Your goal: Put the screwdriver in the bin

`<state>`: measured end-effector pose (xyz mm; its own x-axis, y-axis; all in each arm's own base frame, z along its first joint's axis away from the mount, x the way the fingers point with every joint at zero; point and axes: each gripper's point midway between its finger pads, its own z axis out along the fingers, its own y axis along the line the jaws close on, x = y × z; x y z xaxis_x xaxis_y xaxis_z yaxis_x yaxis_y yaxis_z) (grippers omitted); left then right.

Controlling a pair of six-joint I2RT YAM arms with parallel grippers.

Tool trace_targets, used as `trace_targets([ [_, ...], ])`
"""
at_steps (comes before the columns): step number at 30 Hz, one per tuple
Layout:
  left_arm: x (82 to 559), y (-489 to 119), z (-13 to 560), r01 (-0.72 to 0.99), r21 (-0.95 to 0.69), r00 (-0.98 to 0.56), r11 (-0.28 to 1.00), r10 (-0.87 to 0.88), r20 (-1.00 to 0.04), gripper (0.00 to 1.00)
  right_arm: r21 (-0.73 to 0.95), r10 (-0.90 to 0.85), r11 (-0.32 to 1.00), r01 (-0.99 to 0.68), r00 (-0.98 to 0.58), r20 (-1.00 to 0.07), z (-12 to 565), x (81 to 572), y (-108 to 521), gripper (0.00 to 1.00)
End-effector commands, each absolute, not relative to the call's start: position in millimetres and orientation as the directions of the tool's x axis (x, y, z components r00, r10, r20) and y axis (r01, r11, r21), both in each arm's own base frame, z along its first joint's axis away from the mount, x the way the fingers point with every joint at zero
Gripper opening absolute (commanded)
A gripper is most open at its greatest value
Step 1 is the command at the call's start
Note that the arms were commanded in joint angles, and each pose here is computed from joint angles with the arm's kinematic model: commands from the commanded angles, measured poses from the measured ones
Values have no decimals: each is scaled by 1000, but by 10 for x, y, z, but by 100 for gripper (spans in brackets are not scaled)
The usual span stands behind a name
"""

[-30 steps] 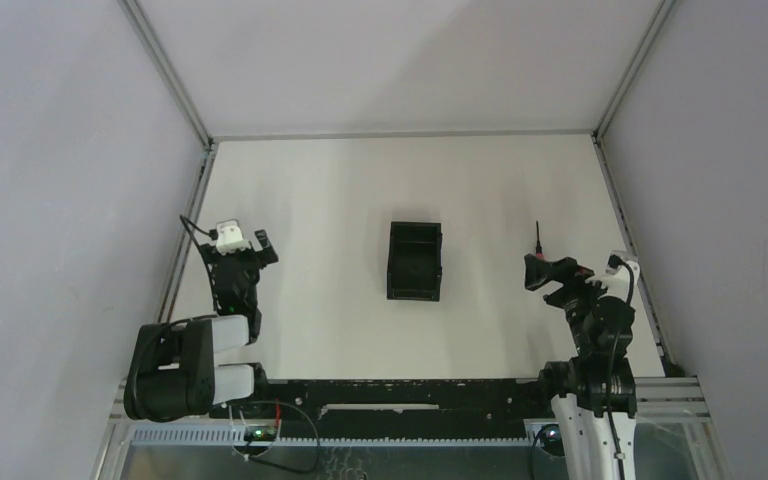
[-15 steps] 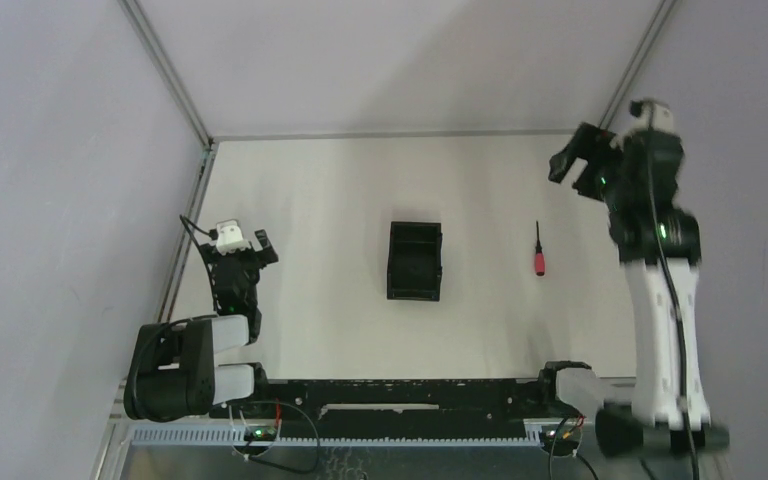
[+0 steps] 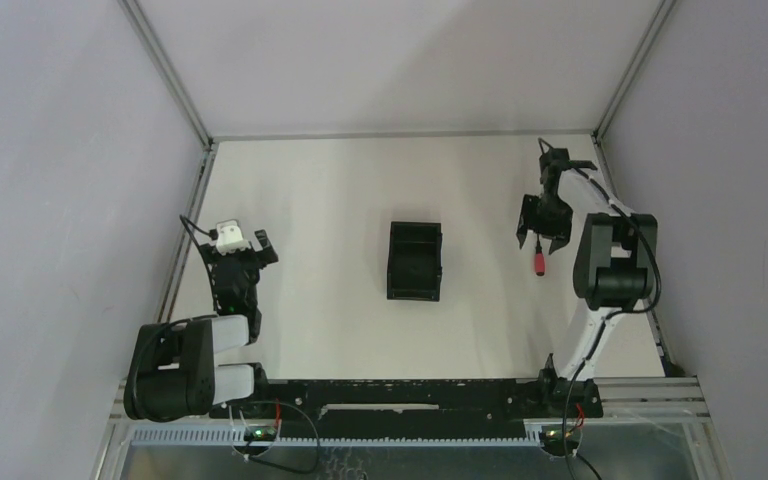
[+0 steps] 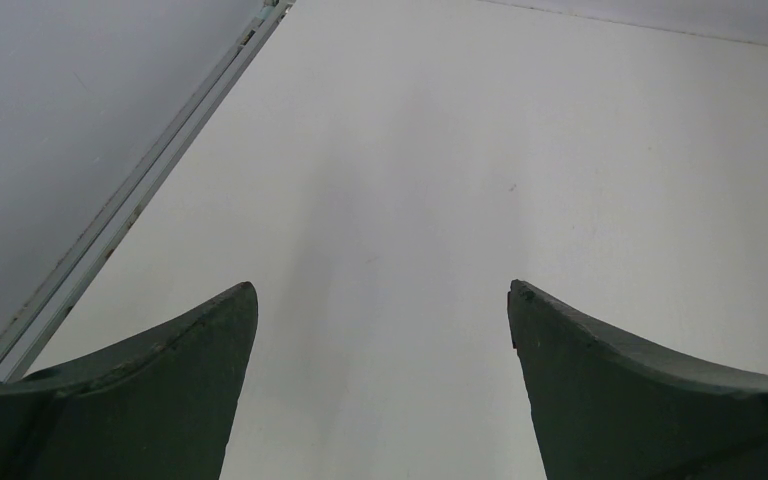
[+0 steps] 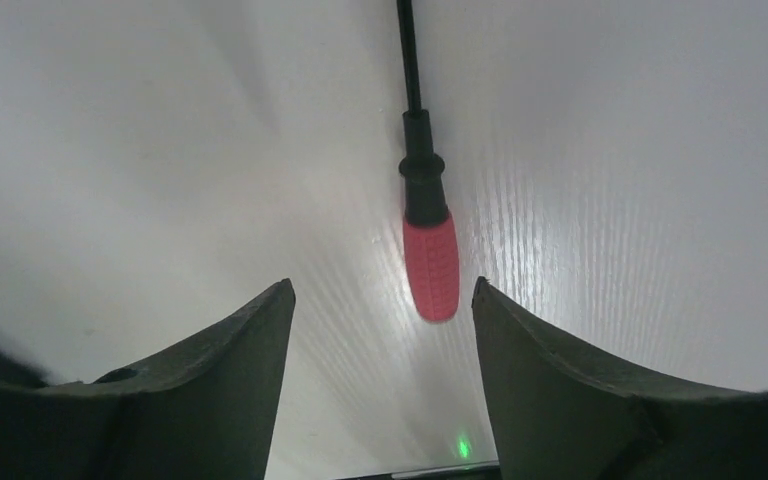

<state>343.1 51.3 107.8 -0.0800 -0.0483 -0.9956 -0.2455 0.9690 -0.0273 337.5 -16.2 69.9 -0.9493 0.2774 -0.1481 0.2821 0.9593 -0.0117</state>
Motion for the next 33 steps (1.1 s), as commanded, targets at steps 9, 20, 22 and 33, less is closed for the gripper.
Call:
trace_targets([
  [9,3538,525,1362,-246,-27,1,969,-27,-1000,100,-122,204,970,212,-976,-76,13,3465,-385,51],
  [20,3535,521,1358,-245,-26,0,969,-27,-1000,100,-138,198,967,213,-973,-116,711,3337,-333,0],
  [22,3534,526,1359,-247,-26,1,969,-27,-1000,100,-135,210,965,225,-970,-122,966,3240,-298,0],
  [33,3536,526,1360,-247,-26,1,969,-27,-1000,100,-137,262,949,283,-952,-156,1545,2837,60,0],
])
